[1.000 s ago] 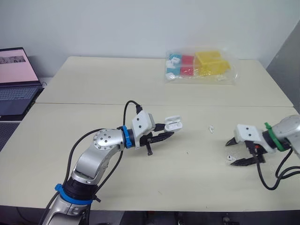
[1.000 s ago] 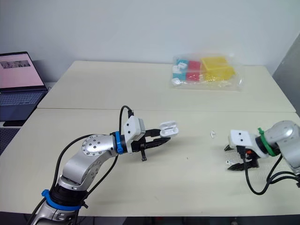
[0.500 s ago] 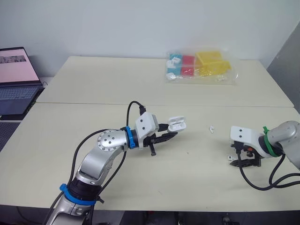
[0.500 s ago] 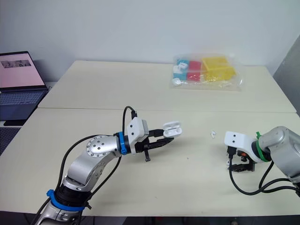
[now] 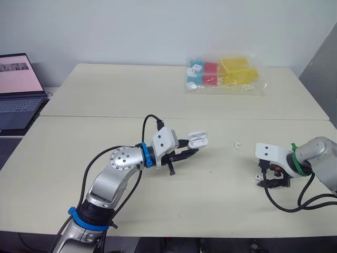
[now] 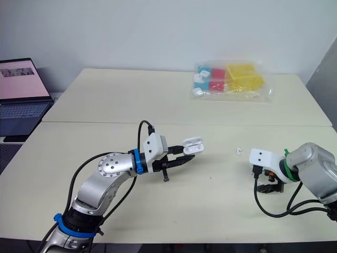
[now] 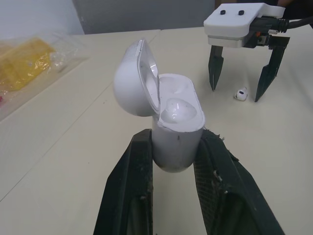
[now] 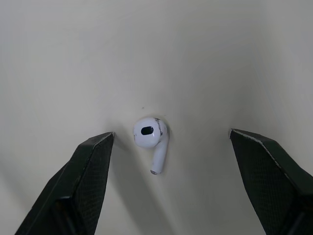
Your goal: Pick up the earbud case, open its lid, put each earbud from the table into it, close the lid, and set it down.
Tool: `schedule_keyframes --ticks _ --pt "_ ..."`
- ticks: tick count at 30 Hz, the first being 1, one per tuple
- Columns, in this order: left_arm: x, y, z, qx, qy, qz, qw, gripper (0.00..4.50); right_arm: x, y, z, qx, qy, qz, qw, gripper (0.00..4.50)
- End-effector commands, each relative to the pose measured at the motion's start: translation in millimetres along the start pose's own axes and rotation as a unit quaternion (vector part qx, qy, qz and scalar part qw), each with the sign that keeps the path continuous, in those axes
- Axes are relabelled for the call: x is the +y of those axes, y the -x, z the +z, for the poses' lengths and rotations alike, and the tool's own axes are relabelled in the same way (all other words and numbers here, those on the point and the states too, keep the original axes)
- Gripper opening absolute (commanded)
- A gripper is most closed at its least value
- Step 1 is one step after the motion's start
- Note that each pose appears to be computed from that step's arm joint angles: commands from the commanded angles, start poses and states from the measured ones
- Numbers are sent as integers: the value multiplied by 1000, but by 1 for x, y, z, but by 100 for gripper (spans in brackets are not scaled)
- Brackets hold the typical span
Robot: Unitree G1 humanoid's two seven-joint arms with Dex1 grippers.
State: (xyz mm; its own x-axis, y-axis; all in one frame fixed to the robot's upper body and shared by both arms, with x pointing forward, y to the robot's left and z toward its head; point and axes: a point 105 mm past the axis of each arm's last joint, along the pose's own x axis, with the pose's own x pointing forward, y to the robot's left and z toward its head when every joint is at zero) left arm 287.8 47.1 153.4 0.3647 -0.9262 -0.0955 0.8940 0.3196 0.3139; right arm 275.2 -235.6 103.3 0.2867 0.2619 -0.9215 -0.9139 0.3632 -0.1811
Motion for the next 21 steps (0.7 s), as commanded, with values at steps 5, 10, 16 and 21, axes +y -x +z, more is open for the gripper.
schedule_keyframes --ticks 5,10,16,21 --pt "-3 -3 8 -15 -16 1 1000 77 2 -2 5 -1 9 2 1000 306" --pt "-3 -4 6 -12 -15 -1 1000 77 8 -2 9 -2 18 15 1000 117" --pt "-5 -4 4 -9 -14 -3 1000 77 9 -1 10 -2 20 19 1000 43" --pt "-3 -4 4 -8 -13 -5 1000 77 -2 15 21 -30 35 1 999 43"
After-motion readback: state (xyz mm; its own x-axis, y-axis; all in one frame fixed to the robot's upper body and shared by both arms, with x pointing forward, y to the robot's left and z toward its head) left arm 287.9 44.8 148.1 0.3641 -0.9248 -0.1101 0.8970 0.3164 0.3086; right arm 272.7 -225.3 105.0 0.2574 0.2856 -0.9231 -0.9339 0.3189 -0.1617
